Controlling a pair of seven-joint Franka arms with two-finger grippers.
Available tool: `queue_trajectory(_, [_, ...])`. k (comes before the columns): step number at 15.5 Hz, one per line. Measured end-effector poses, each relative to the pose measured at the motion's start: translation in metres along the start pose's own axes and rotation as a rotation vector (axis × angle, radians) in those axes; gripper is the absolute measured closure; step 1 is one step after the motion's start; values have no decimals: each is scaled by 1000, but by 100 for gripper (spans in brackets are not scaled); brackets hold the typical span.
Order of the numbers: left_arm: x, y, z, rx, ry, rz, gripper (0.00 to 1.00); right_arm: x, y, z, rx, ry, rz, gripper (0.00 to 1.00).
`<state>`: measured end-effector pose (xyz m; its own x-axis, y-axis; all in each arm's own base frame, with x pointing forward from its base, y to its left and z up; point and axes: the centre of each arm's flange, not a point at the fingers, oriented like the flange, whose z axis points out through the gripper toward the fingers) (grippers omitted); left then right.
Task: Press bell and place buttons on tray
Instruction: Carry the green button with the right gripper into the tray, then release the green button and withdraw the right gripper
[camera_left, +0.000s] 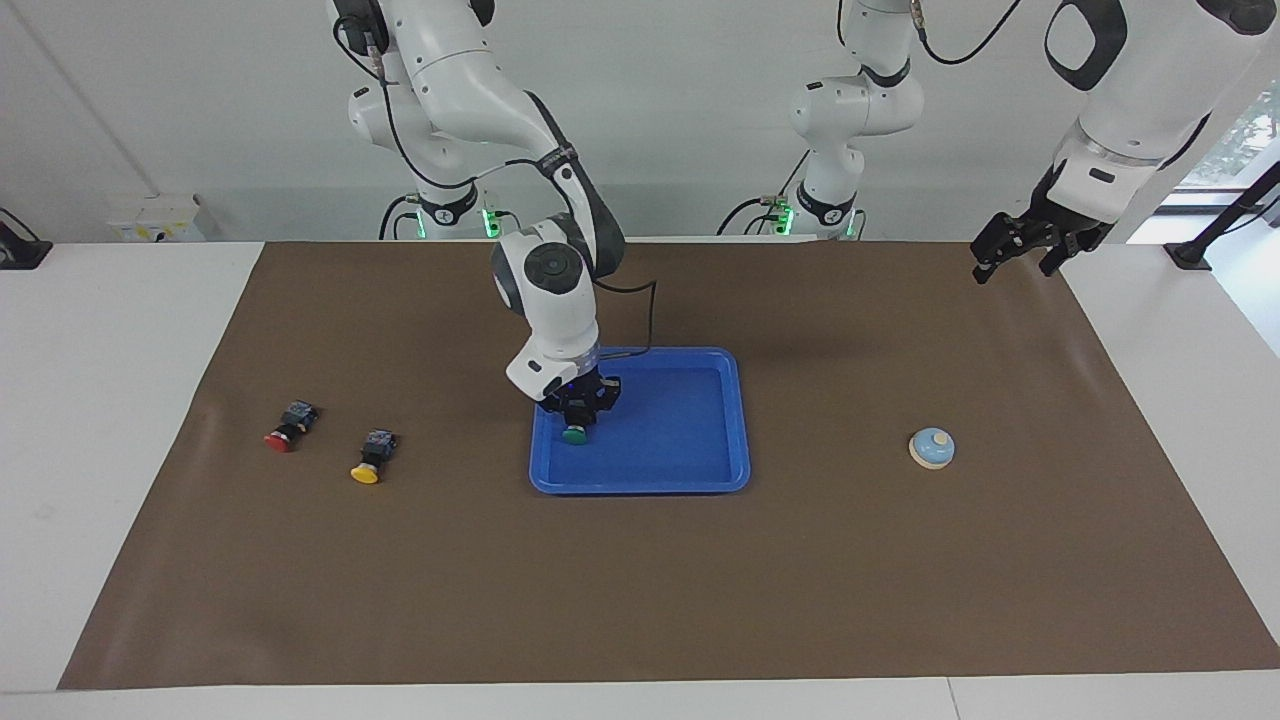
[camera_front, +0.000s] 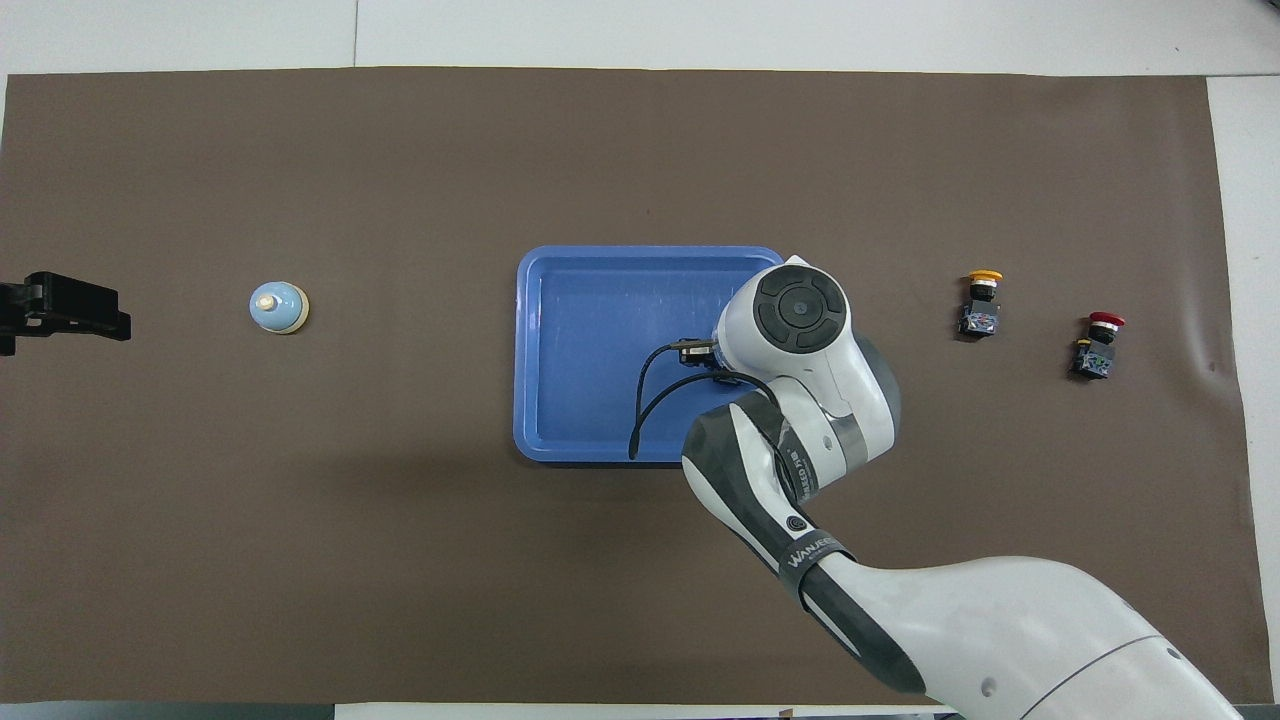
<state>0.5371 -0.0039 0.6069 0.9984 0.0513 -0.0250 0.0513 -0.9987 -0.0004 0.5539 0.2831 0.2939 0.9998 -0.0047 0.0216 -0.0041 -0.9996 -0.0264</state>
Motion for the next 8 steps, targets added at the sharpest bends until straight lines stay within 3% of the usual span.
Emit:
queue_trajectory(4, [0,0,0,0,0,0,0,7,7,-20,1,8,39,3])
queue_trajectory(8, [0,0,0,0,0,0,0,31,51,-94,-2,14,128,0])
